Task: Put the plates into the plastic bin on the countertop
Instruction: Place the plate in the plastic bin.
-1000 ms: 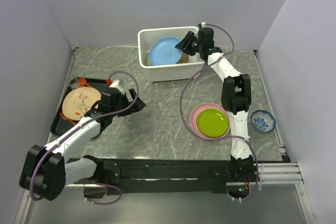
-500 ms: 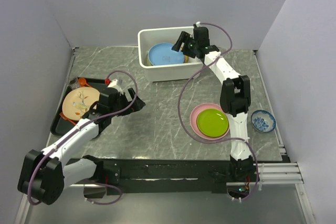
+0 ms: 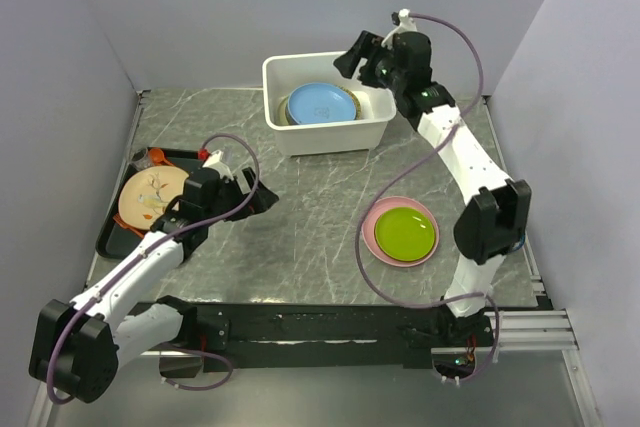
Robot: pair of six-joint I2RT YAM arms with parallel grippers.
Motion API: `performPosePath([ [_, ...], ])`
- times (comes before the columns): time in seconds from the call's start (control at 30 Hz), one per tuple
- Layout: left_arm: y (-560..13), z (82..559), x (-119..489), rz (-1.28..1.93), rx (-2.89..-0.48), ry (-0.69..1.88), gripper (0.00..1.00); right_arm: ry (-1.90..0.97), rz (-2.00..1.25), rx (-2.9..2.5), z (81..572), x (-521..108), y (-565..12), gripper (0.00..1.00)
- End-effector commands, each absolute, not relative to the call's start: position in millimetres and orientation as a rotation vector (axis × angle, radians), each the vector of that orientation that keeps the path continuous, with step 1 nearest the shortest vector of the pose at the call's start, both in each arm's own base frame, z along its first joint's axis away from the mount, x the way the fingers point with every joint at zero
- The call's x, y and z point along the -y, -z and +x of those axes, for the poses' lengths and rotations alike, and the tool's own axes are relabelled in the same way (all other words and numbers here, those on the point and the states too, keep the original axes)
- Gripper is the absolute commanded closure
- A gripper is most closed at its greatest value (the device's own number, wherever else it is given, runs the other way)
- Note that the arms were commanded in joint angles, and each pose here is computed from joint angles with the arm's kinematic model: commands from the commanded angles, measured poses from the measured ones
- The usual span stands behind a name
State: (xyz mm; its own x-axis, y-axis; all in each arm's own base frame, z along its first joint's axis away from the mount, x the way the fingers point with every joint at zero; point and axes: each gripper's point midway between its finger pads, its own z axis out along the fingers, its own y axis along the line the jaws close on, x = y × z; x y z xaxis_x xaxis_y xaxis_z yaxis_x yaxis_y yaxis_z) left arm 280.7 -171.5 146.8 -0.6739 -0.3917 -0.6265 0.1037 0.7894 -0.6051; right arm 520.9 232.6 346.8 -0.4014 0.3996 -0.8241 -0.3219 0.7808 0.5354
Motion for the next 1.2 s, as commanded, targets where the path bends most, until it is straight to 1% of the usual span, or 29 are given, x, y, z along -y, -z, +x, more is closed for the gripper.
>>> performPosePath([
  [0.0, -160, 283, 188, -0.157, -2.140, 0.893, 0.01, -0.756, 0.042, -1.826, 487, -222, -341, 0.17],
  [0.03, -161, 283, 190, -0.148, -2.141, 0.900, 0.01, -0.745, 0.047, -1.830, 481, -219, -337, 0.17],
  [0.07, -158, 283, 192, -0.144, -2.150, 0.902, 0.01, -0.742, 0.046, -1.809, 469, -213, -346, 0.17],
  [0.1, -161, 284, 196, -0.131, -2.142, 0.913, 0.01, -0.713, 0.065, -1.845, 463, -207, -324, 0.17],
  [0.17, -159, 284, 202, -0.113, -2.153, 0.922, 0.01, -0.692, 0.072, -1.834, 447, -197, -326, 0.17],
  [0.2, -162, 285, 205, -0.104, -2.151, 0.930, 0.01, -0.664, 0.080, -1.876, 441, -192, -304, 0.17],
  [0.23, -163, 284, 209, -0.087, -2.149, 0.939, 0.01, -0.644, 0.090, -1.863, 434, -186, -308, 0.17],
  [0.3, -162, 285, 216, -0.069, -2.163, 0.950, 0.01, -0.605, 0.104, -1.911, 424, -177, -284, 0.17],
  [0.37, -165, 286, 229, -0.035, -2.152, 0.974, 0.01, -0.584, 0.119, -1.912, 415, -169, -281, 0.17],
  [0.4, -165, 287, 233, -0.026, -2.153, 0.981, 0.01, -0.573, 0.127, -1.942, 410, -166, -265, 0.17],
  [0.43, -165, 284, 241, -0.004, -2.160, 0.995, 0.01, -0.579, 0.129, -1.936, 405, -164, -265, 0.17],
  [0.5, -163, 285, 252, 0.020, -2.166, 1.017, 0.01, -0.589, 0.150, -1.971, 398, -158, -246, 0.18],
  [0.7, -159, 284, 284, 0.100, -2.186, 1.072, 0.01, -0.590, 0.199, -2.015, 375, -141, -218, 0.18],
  [1.17, -166, 282, 358, 0.286, -2.186, 1.203, 0.01, -0.562, 0.378, -2.068, 339, -86, -177, 0.20],
])
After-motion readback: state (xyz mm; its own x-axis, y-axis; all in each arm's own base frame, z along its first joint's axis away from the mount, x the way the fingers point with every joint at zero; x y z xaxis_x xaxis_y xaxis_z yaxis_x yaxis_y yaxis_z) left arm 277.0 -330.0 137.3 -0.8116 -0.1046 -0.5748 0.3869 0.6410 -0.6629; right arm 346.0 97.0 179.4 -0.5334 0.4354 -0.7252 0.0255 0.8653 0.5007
